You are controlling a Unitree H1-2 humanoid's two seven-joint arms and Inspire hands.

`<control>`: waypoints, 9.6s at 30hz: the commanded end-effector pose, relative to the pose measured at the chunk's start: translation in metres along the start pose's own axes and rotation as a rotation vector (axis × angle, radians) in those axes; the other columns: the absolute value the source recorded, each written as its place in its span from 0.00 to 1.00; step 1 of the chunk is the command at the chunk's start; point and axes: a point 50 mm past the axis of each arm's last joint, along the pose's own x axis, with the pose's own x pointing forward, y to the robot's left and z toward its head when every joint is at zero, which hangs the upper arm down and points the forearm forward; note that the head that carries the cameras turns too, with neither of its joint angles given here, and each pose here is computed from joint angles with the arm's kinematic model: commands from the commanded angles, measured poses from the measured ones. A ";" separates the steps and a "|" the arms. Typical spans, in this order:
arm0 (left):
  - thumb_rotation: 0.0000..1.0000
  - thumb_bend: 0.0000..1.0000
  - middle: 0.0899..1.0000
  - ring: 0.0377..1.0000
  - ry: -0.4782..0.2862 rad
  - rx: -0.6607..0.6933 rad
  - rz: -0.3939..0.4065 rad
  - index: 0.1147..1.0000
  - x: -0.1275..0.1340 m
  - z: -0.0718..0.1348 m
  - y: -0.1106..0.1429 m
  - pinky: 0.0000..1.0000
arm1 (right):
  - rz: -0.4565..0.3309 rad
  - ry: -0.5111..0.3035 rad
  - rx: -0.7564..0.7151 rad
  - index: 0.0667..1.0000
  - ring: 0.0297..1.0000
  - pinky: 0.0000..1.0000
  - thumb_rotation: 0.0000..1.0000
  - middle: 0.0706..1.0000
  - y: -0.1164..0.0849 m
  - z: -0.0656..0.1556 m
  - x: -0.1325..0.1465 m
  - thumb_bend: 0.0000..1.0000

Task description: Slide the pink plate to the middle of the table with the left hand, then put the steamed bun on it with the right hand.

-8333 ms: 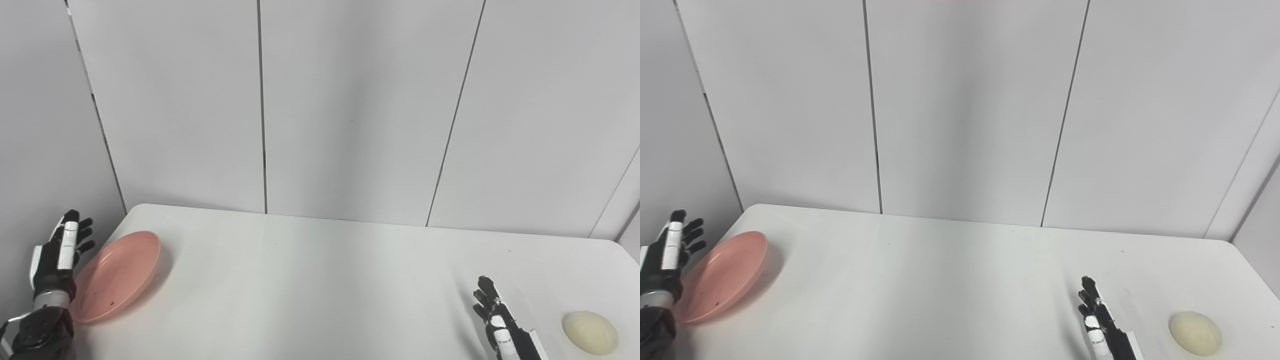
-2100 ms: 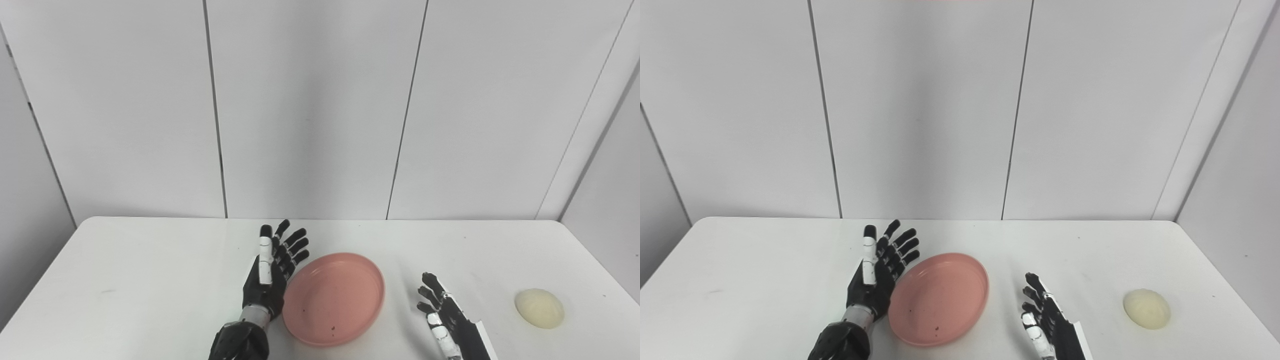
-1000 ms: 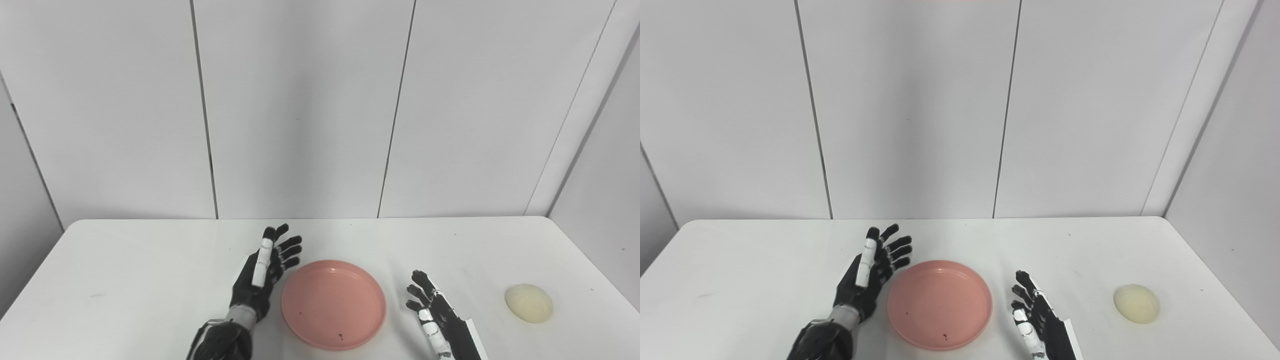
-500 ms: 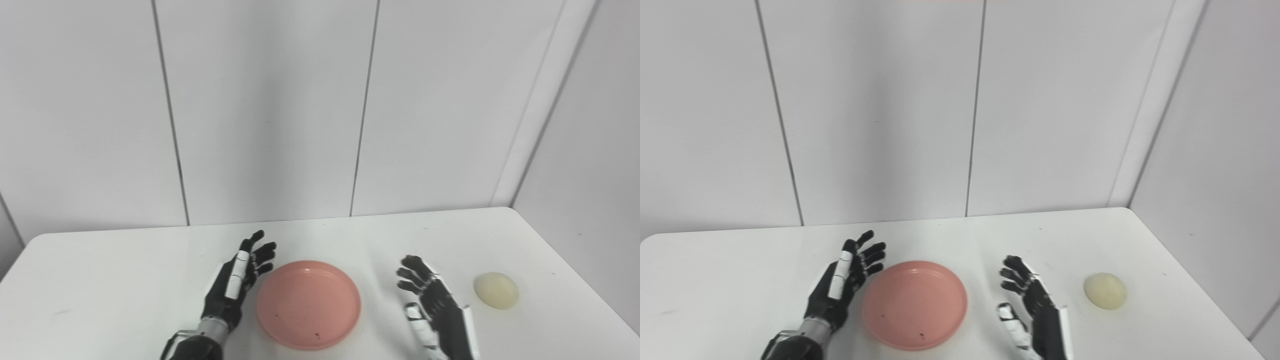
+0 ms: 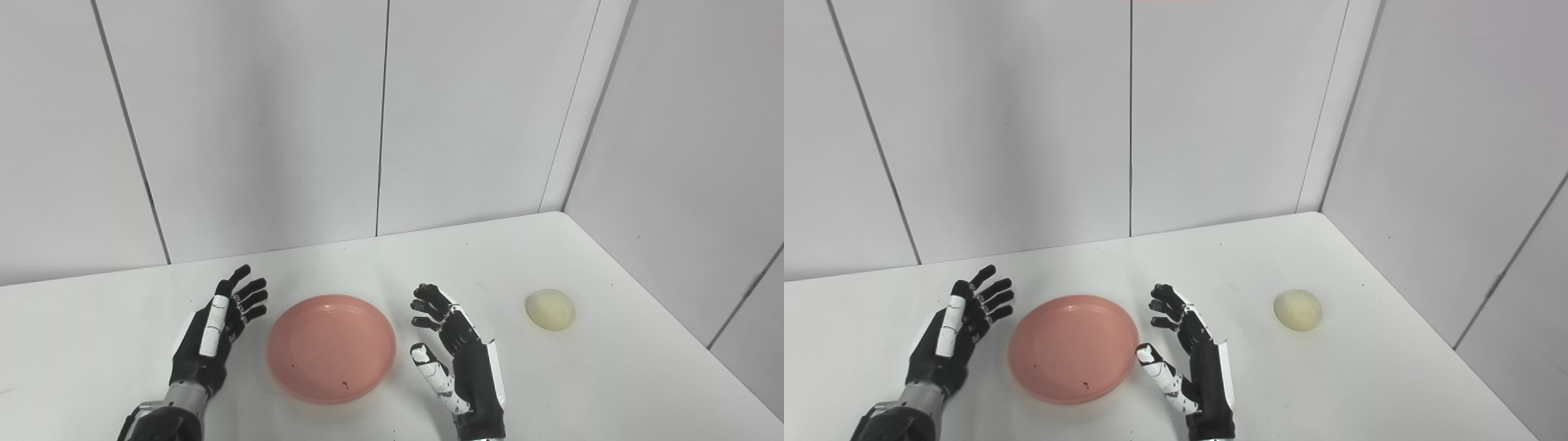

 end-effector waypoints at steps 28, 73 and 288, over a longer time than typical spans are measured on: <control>0.91 0.85 0.82 0.85 0.025 -0.039 -0.020 0.88 -0.014 0.007 -0.004 0.84 | -0.023 -0.223 -0.687 0.94 0.89 0.78 0.82 0.93 -0.075 0.109 0.050 0.75; 0.92 0.82 0.83 0.86 0.035 -0.092 -0.061 0.89 -0.019 0.005 -0.018 0.83 | 0.234 0.318 -1.426 0.79 0.77 0.55 0.29 0.80 -0.163 0.105 0.141 0.98; 0.92 0.83 0.84 0.85 0.032 0.010 -0.004 0.86 -0.005 -0.023 -0.107 0.74 | 0.878 -0.076 -1.140 0.47 0.38 0.33 0.00 0.42 0.018 0.106 0.195 0.53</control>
